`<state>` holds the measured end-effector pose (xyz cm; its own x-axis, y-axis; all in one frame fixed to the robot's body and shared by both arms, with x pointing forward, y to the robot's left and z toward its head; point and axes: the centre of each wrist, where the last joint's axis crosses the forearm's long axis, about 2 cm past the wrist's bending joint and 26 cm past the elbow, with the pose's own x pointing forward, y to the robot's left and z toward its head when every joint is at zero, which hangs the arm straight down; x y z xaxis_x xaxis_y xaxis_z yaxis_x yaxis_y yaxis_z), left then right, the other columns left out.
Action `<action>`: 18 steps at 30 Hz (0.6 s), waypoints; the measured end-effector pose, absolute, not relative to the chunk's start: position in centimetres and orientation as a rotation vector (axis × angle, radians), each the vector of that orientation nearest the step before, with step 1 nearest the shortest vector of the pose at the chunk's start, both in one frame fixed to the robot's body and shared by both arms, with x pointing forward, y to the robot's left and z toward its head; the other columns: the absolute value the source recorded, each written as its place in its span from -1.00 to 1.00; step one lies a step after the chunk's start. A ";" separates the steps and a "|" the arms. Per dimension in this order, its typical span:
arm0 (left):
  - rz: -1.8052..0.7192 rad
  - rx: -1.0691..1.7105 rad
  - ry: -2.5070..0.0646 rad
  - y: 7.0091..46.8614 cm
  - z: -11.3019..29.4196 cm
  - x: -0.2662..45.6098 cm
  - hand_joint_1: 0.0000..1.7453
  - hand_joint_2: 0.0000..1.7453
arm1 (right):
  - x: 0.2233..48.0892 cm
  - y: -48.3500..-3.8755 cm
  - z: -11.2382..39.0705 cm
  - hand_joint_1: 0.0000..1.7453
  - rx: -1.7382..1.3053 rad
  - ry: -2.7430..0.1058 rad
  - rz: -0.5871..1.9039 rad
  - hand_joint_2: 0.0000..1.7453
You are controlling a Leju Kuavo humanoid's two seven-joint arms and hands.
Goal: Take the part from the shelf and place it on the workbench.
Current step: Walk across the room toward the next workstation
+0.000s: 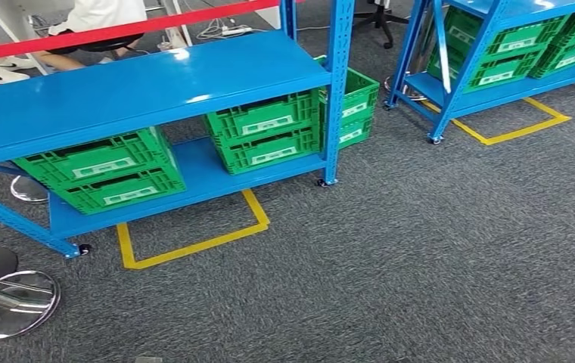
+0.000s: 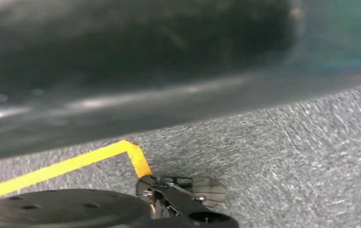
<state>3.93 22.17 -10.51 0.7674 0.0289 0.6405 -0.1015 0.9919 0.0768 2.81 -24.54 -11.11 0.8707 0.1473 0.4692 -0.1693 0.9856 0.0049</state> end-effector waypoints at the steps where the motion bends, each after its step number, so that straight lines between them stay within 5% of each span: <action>1: 0.071 0.108 -0.695 22.1 -10.5 4.0 -1.00 -1.00 | 2.8 -24.5 -11.1 -1.00 0.046 -0.486 0.167 -1.00; 18: 0.064 0.103 -0.688 21.7 -10.4 3.8 -1.00 -1.00 | 3.1 -24.5 -11.1 -1.00 0.041 -0.492 0.178 -1.00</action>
